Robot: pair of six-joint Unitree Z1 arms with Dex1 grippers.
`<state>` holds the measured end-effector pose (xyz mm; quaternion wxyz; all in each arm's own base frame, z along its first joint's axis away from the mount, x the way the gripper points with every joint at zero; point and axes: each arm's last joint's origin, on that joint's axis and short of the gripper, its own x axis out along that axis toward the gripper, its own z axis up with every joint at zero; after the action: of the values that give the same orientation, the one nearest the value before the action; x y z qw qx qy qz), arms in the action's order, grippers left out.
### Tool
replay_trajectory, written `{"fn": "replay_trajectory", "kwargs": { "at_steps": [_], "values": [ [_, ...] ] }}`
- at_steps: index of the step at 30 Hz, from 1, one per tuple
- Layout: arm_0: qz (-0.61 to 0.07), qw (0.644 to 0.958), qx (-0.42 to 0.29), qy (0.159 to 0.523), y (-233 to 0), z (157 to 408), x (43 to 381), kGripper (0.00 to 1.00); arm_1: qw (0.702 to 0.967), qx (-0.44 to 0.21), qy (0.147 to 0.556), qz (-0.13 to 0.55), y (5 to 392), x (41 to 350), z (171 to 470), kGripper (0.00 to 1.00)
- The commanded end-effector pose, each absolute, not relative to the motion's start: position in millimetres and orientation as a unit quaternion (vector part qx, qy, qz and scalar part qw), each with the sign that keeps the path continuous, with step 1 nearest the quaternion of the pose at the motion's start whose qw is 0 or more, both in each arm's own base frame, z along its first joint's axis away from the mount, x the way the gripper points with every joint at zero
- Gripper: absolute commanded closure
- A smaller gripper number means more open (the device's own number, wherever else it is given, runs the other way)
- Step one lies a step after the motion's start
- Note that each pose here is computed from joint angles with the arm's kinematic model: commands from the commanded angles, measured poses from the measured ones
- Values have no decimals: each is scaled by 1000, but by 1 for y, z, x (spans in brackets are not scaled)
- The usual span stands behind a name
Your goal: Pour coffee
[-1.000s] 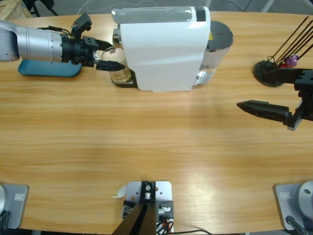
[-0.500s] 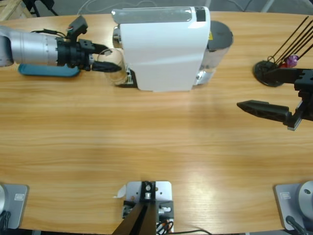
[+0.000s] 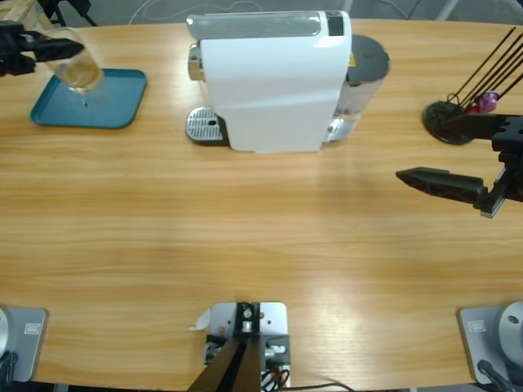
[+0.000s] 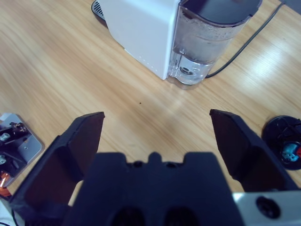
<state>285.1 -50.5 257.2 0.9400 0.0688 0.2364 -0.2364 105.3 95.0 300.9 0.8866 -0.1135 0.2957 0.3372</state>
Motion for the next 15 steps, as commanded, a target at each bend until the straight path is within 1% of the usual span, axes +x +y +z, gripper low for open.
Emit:
{"fn": "replay_trajectory", "kwargs": {
  "at_steps": [1,7,9,13,15],
  "values": [
    [-147,954,44,257,-39,213,313,1000,880,-119,310,340,92,99,291,13],
    [-142,954,21,262,-42,185,320,1000,879,-122,313,337,94,102,290,18],
    [-142,955,17,259,-43,176,319,1000,880,-122,312,338,93,101,290,18],
    [-138,956,19,260,-44,166,314,1000,879,-122,313,338,94,102,290,18],
    [-130,959,22,250,-43,165,311,1000,879,-122,313,338,94,102,290,18]
  ]
}}
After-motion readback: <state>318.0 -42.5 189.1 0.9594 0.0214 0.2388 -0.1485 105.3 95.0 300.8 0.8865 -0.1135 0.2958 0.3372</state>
